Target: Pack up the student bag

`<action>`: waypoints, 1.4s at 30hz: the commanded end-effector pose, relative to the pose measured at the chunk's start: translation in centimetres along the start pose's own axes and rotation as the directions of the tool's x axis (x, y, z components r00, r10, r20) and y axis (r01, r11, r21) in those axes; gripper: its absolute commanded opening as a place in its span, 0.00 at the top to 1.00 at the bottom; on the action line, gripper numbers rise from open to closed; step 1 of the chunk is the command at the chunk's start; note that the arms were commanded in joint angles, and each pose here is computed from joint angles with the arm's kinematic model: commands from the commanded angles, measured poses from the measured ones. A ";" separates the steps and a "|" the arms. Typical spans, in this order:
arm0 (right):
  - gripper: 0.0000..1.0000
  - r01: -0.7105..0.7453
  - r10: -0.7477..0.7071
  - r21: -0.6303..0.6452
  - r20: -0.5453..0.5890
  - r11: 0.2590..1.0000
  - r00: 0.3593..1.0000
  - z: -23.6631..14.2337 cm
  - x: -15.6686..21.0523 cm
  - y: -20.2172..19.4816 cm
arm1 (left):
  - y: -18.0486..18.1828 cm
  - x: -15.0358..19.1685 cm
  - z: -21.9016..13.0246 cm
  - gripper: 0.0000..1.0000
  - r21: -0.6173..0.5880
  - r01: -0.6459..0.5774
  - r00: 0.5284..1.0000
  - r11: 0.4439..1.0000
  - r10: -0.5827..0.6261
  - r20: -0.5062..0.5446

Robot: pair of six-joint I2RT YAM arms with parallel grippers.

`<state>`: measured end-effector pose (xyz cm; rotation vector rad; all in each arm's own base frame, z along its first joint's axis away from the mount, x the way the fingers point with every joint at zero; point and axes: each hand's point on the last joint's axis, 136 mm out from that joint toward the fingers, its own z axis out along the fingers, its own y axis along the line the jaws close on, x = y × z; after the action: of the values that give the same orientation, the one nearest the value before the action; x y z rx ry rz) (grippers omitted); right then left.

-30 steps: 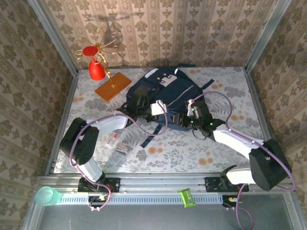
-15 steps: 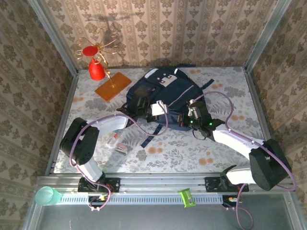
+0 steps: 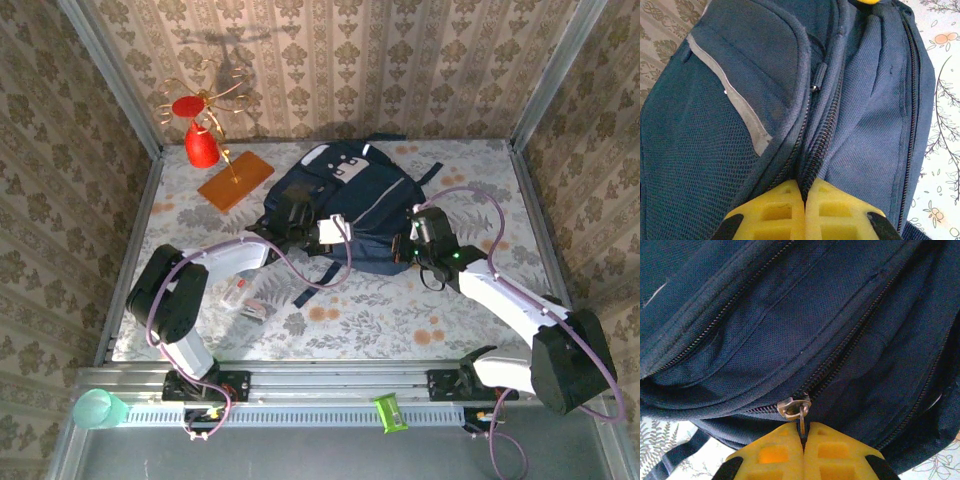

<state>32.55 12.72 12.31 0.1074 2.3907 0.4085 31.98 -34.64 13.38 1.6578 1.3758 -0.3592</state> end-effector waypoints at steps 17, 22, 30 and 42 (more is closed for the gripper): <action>1.00 0.116 -0.110 -0.382 0.039 0.917 0.993 -4.3 -0.1 6.2 | -1.0 -6.6 -3.0 0.32 -0.068 -0.017 0.994 0.998 0.024 0.105; 1.00 0.117 -0.112 -0.406 0.037 0.906 0.993 -4.5 0.0 6.7 | -2.4 -7.5 0.0 0.41 -0.021 -0.142 0.989 0.990 0.143 0.029; 1.00 0.094 -0.087 -0.433 0.036 0.896 0.996 -4.5 0.5 7.0 | -3.1 -7.8 3.1 0.62 0.017 -0.198 0.980 0.980 0.198 0.003; 1.00 0.050 -0.050 -0.146 0.004 0.988 0.999 -2.7 1.3 1.7 | -2.7 -5.7 1.7 1.00 0.034 -0.176 0.984 0.984 0.177 -0.025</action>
<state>29.45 15.94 14.27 -0.1014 2.3273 0.7045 27.10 -41.81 15.62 1.8002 1.1840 -0.2987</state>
